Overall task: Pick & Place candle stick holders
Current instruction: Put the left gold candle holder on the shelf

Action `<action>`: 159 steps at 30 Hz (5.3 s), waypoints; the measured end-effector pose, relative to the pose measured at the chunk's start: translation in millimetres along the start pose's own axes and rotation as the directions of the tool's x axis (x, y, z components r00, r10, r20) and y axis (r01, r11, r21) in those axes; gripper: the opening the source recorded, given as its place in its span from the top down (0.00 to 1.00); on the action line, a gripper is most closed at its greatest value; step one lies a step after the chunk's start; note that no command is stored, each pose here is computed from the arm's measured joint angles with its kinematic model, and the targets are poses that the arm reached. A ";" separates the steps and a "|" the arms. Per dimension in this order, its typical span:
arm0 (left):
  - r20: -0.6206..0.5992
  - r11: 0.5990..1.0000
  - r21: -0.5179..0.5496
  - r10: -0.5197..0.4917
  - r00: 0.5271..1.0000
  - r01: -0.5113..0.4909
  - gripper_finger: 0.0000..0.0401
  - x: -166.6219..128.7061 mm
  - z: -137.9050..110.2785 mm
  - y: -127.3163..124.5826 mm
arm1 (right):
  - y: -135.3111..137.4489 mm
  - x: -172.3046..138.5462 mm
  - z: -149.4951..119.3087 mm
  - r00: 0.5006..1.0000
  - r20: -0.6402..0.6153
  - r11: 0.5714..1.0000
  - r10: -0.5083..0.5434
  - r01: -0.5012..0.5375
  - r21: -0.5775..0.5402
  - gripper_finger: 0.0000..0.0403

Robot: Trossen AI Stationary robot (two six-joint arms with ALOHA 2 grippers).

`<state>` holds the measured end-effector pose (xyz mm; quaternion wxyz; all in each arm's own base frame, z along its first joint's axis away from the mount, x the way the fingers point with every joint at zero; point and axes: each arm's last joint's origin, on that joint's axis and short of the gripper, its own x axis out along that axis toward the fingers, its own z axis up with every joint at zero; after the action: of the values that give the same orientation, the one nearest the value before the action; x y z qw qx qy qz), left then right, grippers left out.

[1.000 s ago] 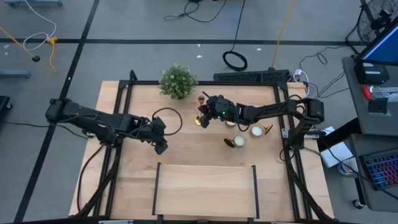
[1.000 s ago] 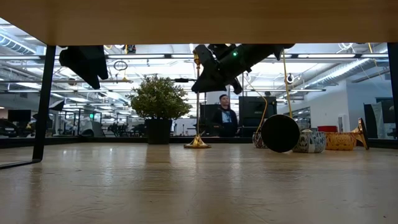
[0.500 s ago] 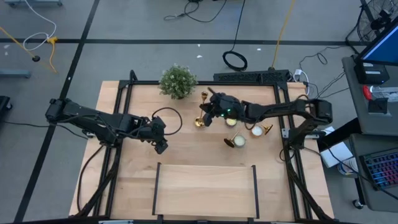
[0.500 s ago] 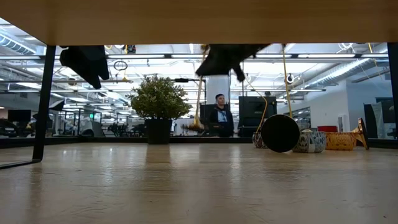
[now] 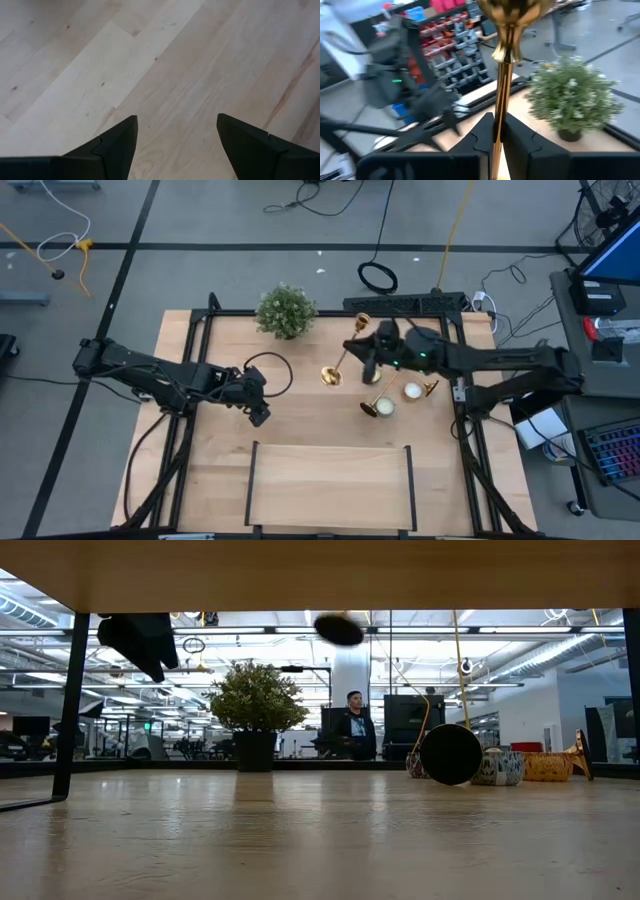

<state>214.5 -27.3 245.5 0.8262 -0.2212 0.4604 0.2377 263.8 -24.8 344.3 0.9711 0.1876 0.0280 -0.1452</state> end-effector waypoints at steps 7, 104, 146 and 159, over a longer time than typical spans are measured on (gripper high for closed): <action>0.030 0.999 -0.018 -0.030 0.999 0.031 0.32 0.0 2.9 -3.0 | 33.2 -35.8 3.3 0.987 -0.006 0.987 0.159 -0.158 0.041 0.95; 0.389 0.552 0.156 -0.797 0.462 0.819 0.32 -60.7 31.6 -232.8 | 231.3 -166.2 -79.5 0.831 -0.350 0.862 0.432 -0.495 -0.110 0.96; 0.576 0.641 -0.019 -0.620 0.532 0.767 0.32 -69.1 22.0 -232.7 | 239.3 -169.1 -109.7 0.833 -0.407 0.777 0.375 -0.522 -0.351 0.96; 0.581 0.661 -0.015 -0.605 0.544 0.750 0.32 -68.5 22.0 -231.6 | 242.5 -165.9 -105.1 0.838 -0.371 0.784 0.401 -0.523 -0.334 0.96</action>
<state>335.4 -210.2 349.3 0.9079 -0.4155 0.0549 0.0061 176.0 274.5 351.1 0.9793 -0.0073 0.1483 0.1373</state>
